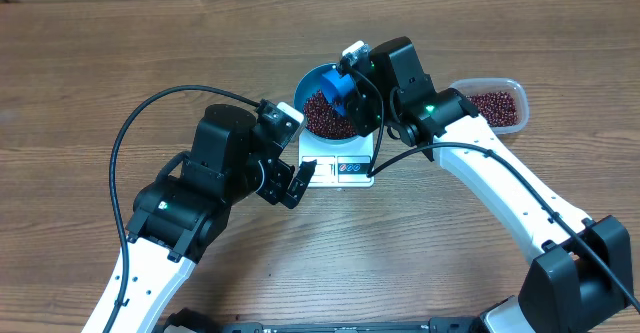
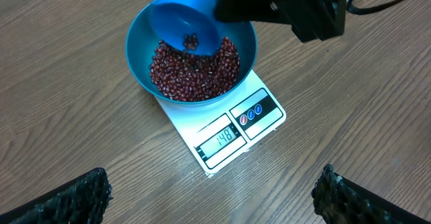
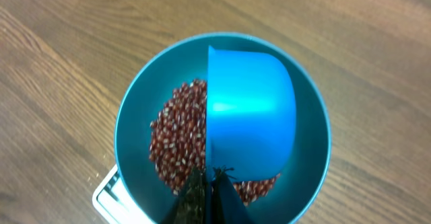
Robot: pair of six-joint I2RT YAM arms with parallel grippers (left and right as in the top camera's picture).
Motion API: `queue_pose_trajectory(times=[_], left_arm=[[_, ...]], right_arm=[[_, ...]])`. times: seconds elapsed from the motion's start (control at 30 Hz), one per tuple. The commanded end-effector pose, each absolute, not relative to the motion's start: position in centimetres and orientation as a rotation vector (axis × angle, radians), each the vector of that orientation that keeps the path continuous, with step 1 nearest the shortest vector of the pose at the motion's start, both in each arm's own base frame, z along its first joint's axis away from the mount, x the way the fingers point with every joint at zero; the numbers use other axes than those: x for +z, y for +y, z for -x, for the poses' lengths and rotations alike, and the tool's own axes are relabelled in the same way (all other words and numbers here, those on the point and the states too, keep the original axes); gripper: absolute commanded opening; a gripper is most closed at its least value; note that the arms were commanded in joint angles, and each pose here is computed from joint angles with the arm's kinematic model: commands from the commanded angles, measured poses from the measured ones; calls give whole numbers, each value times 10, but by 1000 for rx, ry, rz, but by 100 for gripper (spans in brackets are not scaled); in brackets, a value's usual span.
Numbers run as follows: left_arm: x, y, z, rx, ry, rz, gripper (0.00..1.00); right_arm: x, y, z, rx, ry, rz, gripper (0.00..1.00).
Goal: Scoop item into bowl and weigh 150g on scale
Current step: 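Tip the scoop with the right gripper to add a few beans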
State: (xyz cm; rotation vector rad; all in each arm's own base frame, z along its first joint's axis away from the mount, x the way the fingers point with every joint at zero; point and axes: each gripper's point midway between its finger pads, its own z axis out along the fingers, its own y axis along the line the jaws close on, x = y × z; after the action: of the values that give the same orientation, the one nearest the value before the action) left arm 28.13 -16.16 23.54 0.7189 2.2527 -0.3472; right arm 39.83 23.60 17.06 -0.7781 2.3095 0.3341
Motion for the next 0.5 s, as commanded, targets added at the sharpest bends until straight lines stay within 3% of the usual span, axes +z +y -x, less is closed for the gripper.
queue_pose_trajectory(times=[0.0, 0.47], left_arm=[[232, -163, -281, -352, 2254, -746, 99], [232, -163, -281, -352, 2254, -746, 100]], right_arm=[[207, 236, -406, 327, 2215, 750, 4], [204, 236, -404, 326, 2227, 754, 4]])
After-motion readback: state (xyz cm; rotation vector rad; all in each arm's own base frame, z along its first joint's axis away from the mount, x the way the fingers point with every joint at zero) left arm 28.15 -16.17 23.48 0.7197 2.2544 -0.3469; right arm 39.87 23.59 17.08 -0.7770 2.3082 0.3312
